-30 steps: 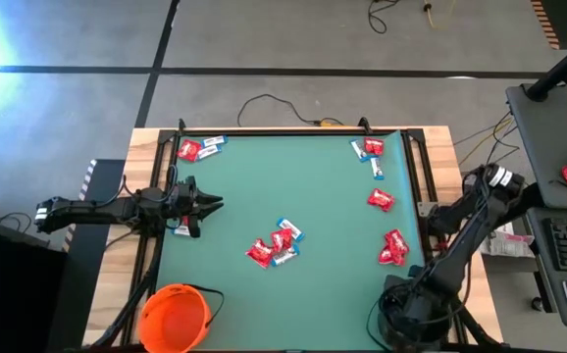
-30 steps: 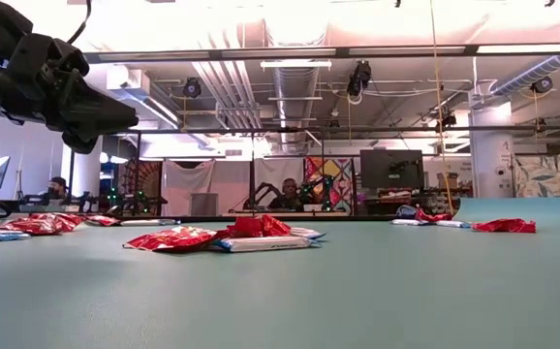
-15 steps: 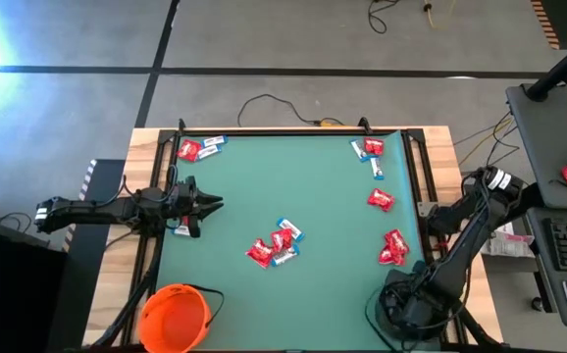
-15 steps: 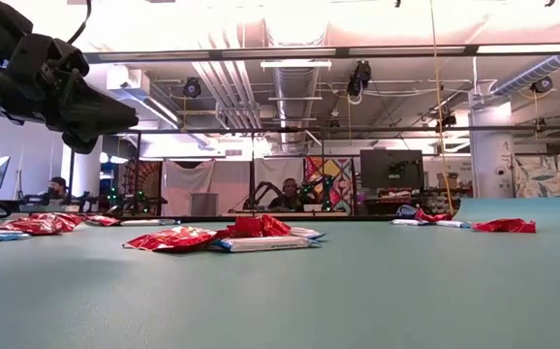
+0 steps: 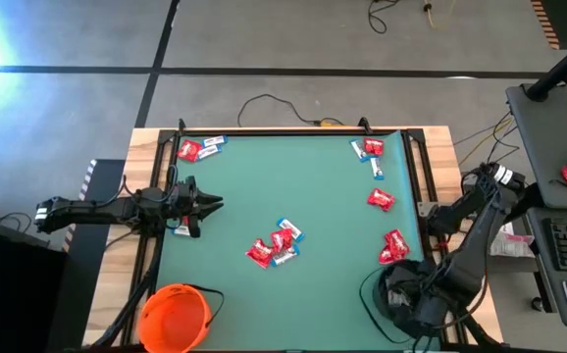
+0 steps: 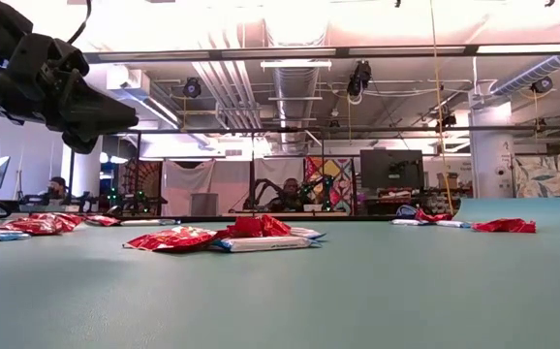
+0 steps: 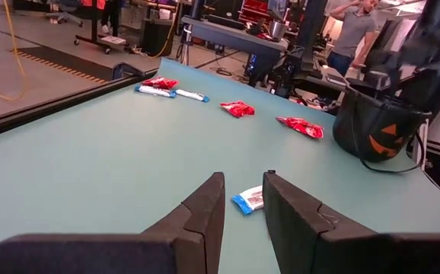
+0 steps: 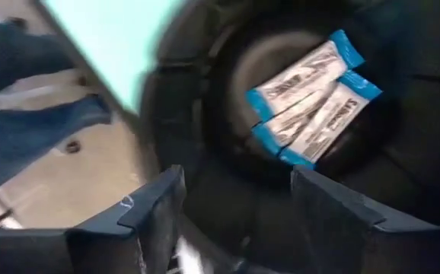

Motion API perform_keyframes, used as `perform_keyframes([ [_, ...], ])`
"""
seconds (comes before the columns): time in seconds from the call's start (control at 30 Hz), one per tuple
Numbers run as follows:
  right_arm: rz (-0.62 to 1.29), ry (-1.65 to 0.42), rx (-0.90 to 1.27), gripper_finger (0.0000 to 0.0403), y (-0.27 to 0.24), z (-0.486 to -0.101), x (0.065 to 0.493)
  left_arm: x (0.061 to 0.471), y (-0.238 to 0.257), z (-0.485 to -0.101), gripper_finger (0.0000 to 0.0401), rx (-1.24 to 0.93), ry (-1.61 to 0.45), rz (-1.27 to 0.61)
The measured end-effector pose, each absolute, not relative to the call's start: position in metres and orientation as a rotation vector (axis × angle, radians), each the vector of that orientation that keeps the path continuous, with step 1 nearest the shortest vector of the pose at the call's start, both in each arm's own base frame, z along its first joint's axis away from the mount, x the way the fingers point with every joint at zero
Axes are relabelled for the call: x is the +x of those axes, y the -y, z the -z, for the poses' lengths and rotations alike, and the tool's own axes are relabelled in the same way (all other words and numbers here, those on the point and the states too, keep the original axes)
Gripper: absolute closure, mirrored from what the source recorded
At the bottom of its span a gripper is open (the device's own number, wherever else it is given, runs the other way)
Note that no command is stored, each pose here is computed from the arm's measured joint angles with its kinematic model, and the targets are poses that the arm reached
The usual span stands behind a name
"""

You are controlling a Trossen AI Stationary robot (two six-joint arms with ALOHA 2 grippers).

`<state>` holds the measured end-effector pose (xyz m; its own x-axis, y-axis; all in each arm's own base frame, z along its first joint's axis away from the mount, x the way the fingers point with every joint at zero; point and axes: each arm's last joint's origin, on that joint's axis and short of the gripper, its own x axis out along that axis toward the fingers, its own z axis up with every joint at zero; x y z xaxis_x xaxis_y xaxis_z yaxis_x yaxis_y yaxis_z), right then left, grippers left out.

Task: Sort candy by brand, put in halloween buckets
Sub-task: Put the white chocolate into the black bucket

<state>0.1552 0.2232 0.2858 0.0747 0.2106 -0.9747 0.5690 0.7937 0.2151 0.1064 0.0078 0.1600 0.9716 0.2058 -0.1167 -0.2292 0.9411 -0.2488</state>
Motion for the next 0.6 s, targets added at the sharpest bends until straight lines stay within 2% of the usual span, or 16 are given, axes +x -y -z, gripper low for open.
perform_keyframes([
  [0.2,0.307,-1.348,0.714,0.0179,-0.208,-0.33,0.179,0.106,-0.008,-0.16,0.0325,-0.264,-0.09,-0.222],
  [0.33,0.536,-1.299,0.683,0.0179,-0.175,-0.33,0.195,0.106,-0.008,-0.16,0.0325,-0.264,-0.09,-0.222],
  [0.5,0.956,-1.318,0.778,0.0179,-0.125,-0.313,0.207,0.106,-0.008,-0.16,0.0325,-0.264,-0.09,-0.222],
  [0.6,1.026,-1.4,0.848,0.018,-0.108,-0.3,0.211,0.106,-0.008,-0.16,0.0325,-0.264,-0.09,-0.222],
])
